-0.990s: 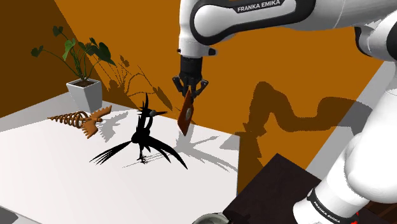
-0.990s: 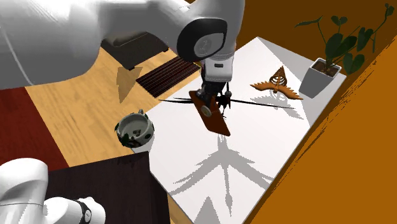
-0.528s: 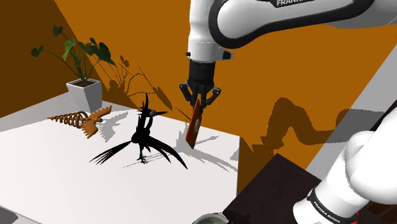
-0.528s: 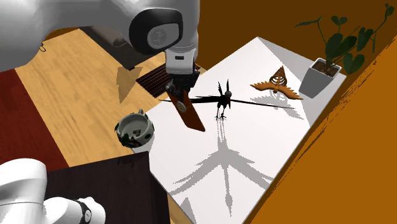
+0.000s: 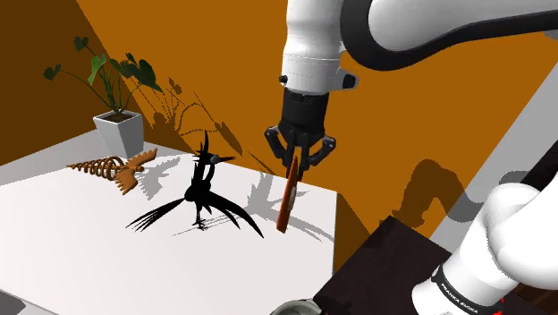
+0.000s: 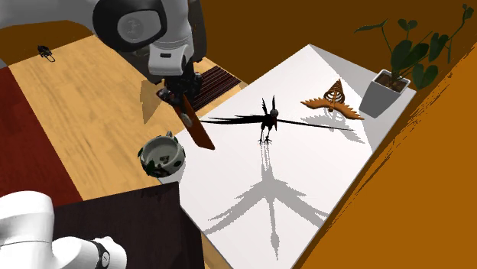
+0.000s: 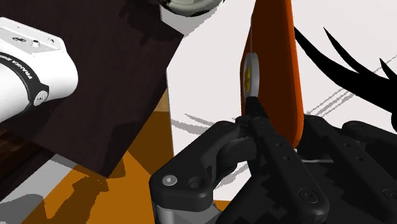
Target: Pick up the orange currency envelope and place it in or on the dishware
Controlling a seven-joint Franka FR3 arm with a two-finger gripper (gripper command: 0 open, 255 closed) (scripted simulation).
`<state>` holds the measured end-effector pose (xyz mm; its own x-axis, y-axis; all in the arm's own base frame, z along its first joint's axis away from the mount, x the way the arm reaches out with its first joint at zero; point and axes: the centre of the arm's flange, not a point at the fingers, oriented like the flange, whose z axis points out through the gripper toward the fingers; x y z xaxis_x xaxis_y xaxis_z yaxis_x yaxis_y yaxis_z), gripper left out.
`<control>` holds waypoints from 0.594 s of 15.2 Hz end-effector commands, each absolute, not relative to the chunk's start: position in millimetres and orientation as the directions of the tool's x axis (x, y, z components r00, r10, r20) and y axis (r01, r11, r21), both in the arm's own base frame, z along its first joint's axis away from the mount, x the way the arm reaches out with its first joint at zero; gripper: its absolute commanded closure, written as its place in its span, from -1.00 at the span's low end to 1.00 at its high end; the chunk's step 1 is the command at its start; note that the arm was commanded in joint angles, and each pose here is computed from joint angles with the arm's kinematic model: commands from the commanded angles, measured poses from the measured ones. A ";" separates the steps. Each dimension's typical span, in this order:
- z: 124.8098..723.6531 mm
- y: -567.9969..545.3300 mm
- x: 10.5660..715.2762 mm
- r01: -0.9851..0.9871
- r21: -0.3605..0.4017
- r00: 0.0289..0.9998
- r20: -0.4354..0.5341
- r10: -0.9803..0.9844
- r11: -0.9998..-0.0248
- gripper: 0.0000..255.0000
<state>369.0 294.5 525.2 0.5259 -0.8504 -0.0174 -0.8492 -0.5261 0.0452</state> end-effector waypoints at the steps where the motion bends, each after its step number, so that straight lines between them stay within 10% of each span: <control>1: 528.9 305.4 341.9 -0.850 0.046 0.525 -0.017 -0.851 -0.525 1.00; 9: 544.4 345.6 245.5 -0.850 0.046 0.525 -0.017 -0.851 -0.525 1.00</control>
<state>257.1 339.3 542.3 0.5260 -0.8503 -0.0173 -0.8492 -0.5262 0.0455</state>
